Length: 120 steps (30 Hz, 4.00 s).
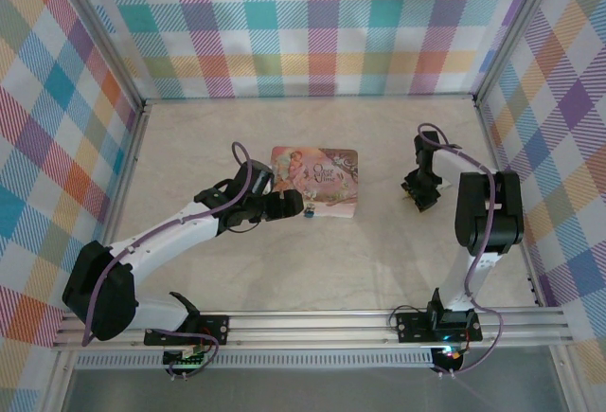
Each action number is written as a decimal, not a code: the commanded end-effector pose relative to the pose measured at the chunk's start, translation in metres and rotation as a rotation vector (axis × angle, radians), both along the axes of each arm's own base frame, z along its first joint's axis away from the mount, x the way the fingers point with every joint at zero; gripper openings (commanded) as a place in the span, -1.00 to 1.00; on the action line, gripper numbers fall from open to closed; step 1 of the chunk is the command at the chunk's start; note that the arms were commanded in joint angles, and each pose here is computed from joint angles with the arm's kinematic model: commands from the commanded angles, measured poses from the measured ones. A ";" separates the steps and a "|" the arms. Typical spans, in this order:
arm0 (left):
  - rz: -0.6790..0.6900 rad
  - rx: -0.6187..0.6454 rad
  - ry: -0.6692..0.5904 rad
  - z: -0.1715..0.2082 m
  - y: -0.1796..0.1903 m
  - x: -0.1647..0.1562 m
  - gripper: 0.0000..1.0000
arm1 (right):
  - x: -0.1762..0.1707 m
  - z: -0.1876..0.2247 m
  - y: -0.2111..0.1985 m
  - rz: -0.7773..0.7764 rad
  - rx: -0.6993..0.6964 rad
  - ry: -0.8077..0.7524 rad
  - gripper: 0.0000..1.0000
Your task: Unlock a padlock with a key
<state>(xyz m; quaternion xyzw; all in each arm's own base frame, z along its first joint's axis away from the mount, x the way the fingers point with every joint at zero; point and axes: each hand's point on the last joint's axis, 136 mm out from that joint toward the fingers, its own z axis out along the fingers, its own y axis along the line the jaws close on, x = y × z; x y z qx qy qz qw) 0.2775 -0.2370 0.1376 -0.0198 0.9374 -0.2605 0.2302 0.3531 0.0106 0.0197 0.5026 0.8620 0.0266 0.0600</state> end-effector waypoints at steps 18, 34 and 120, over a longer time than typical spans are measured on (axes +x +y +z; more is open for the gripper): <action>-0.024 -0.018 0.007 -0.002 -0.010 -0.004 0.77 | 0.021 0.014 0.000 0.017 0.014 -0.048 -0.02; -0.030 -0.006 0.025 -0.010 -0.013 -0.002 0.76 | 0.014 -0.008 -0.006 0.001 0.014 -0.013 -0.31; -0.189 -0.707 -0.098 0.164 -0.113 0.009 0.40 | -0.035 0.252 0.186 0.659 0.549 -0.850 -1.00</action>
